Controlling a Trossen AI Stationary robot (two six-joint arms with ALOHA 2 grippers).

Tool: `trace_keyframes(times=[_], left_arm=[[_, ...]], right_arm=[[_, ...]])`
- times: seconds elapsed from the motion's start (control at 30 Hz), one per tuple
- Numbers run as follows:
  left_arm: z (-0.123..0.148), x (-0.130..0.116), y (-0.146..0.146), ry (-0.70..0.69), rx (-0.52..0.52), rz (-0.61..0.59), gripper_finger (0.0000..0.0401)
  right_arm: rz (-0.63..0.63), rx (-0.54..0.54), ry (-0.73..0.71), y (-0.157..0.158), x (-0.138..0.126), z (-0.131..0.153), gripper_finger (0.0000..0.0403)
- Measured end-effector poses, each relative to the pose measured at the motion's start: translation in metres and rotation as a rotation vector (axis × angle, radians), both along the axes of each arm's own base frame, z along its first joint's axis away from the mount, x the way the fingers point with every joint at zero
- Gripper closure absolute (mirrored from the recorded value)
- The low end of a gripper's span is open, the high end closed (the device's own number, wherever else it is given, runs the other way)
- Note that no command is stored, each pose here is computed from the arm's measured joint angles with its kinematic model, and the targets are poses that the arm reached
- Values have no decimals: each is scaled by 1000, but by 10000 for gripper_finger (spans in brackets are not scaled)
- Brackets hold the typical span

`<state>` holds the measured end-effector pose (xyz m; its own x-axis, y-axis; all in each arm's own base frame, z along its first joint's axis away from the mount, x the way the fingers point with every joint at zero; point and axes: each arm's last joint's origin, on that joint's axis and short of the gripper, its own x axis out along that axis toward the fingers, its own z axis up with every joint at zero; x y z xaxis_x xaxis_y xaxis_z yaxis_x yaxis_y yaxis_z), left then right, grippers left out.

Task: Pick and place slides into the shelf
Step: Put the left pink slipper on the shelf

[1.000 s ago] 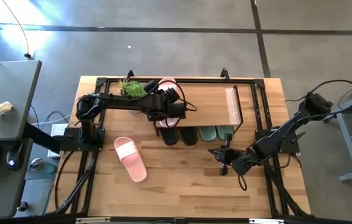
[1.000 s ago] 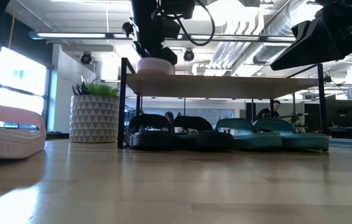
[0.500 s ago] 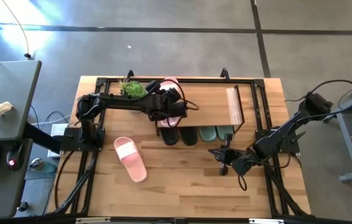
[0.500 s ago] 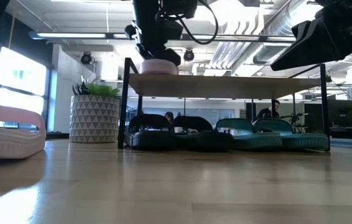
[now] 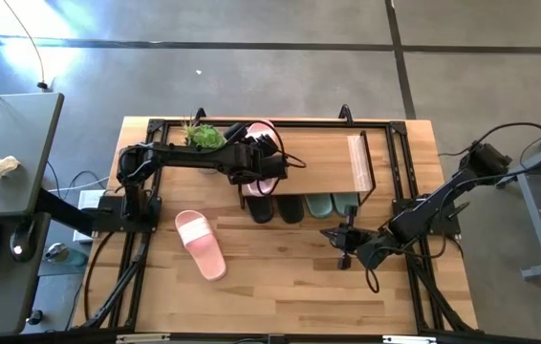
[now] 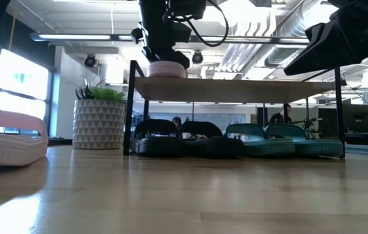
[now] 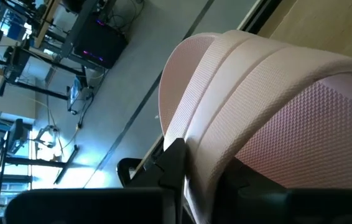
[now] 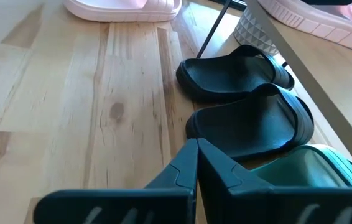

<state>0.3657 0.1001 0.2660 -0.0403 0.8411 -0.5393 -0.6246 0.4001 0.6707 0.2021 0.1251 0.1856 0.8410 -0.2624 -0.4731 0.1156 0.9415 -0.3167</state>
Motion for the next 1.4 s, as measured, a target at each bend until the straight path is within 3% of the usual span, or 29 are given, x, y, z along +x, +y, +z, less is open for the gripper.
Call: trace_keyframes(times=[0.6, 1.13, 1.4], left_arm=[[18, 1, -2, -14, -85, -26, 273], [17, 1, -5, -15, -99, -30, 230], [30, -6, -16, -53, -102, -41, 222]], right_arm=[[7, 25, 4, 1, 0, 0, 403], [7, 25, 4, 1, 0, 0, 403], [7, 23, 6, 1, 0, 0, 403]])
